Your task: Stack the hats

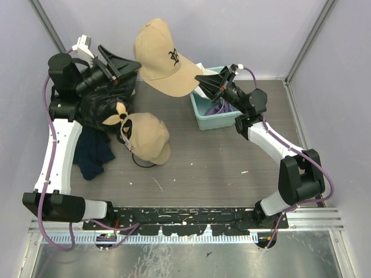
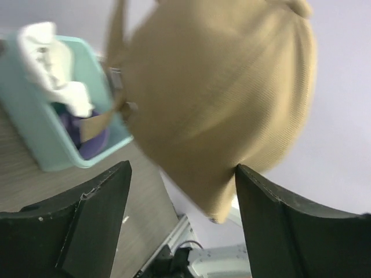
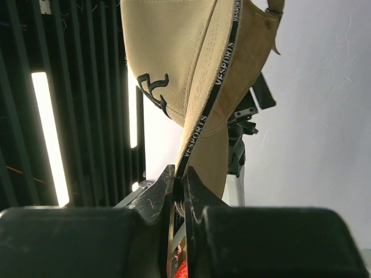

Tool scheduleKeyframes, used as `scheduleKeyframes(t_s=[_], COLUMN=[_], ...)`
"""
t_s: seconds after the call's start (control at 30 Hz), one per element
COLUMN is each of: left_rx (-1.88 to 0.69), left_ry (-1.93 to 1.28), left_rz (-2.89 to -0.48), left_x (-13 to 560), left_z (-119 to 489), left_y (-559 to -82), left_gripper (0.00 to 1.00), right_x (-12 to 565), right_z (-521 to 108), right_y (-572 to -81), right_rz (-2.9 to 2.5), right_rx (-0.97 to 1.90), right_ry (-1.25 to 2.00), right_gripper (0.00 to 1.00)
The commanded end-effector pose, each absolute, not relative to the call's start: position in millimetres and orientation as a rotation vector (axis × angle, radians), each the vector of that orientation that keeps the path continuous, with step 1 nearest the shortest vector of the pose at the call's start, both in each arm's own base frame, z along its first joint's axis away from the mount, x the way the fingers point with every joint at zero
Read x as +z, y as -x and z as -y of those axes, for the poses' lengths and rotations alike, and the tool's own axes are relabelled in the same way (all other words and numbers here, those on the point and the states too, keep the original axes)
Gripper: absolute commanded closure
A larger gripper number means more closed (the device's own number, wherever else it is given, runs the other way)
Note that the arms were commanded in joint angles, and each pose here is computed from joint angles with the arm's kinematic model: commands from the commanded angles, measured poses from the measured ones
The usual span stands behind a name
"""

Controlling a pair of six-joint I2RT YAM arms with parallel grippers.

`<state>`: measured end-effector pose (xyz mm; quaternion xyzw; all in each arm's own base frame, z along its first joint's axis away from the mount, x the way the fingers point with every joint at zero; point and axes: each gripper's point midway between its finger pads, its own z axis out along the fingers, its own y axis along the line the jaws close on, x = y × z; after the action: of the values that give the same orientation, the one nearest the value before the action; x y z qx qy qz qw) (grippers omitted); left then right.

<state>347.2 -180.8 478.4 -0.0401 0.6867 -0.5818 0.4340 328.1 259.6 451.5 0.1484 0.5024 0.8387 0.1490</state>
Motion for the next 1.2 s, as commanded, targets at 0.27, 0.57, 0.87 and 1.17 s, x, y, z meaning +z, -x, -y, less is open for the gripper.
scheduleKeyframes(t_s=[0.27,0.57,0.87,1.17], left_rx=[-1.264,-0.958,-0.750,-0.575], left_ry=[0.536,0.554,0.516,0.492], left_rz=[-1.927,-2.080,-2.324,-2.442], left_x=[383.9,342.6,291.1,257.5], left_z=[131.9,94.8,77.2,58.5], left_y=[-359.8,-318.7,-277.5,-264.0], left_gripper=[0.15,0.43,0.50,0.32], right_x=[505.3,498.3,475.1,473.6], right_z=[-239.7,-243.8,-250.5,-249.7], right_y=[-291.7,-288.4,-295.1,-296.7], right_rz=[-1.359,-1.434,-1.563,-1.543], right_rx=[2.512,2.497,2.428,2.428], right_ry=[-0.295,-0.266,-0.259,-0.259], right_gripper=[0.99,0.99,0.99,0.99])
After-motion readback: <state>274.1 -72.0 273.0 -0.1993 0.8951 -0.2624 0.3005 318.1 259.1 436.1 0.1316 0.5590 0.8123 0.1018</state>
